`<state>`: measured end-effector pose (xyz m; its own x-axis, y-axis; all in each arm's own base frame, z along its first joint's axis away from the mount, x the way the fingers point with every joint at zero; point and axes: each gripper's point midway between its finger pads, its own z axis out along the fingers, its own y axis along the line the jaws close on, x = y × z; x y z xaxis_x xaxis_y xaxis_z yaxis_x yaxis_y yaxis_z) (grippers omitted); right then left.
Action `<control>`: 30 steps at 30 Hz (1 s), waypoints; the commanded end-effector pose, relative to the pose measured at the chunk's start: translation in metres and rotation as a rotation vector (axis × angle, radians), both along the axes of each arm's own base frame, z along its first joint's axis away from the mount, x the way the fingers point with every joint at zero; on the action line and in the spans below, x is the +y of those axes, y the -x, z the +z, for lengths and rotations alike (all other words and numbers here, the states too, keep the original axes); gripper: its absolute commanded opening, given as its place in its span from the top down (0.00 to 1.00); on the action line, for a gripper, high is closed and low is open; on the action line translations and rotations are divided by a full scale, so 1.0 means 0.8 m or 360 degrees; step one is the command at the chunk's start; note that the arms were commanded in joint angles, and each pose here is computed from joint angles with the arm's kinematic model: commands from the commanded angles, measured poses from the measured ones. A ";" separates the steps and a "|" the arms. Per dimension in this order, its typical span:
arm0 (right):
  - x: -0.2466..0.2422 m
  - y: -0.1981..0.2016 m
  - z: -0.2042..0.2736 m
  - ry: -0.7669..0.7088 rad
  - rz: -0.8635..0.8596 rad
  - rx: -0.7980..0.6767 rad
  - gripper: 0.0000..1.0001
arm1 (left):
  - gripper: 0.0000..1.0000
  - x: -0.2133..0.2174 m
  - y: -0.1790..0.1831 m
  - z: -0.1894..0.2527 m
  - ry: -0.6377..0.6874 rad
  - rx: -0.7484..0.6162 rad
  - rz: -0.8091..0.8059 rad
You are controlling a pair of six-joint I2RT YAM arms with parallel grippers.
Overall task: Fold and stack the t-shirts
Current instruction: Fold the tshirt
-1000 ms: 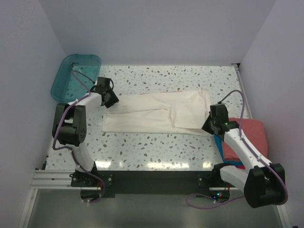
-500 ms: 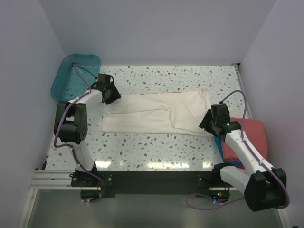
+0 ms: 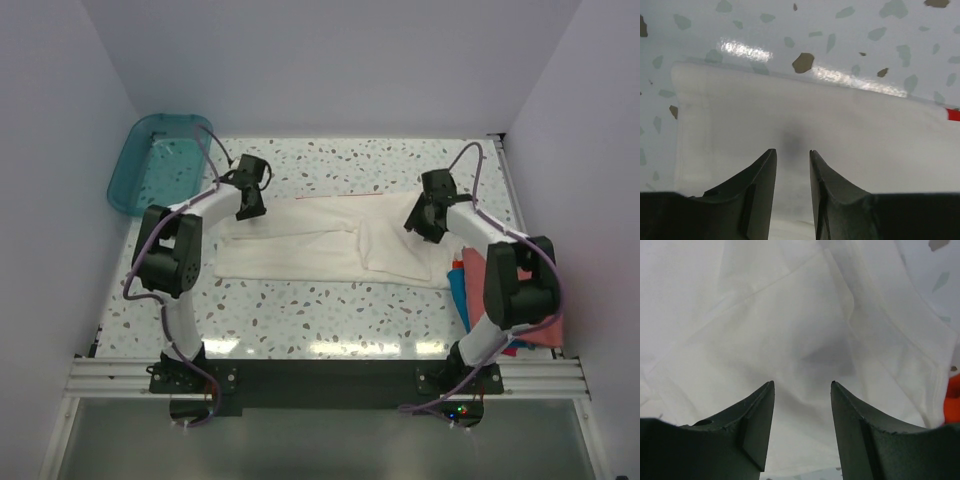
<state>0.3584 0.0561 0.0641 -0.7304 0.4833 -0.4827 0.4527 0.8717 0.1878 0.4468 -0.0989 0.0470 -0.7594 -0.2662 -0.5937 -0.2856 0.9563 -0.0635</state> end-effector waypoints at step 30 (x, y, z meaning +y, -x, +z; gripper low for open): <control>0.228 -0.284 -0.038 -0.0013 0.1167 -0.0284 0.40 | 0.61 -0.097 0.314 -0.072 0.0497 0.0367 0.0038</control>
<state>0.6094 0.1603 0.0366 -0.7774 0.1412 -0.6130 -0.0186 0.9689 0.2468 0.2501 -0.1575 0.0152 -0.7868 -0.3894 -0.4790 -0.2994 0.9193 -0.2556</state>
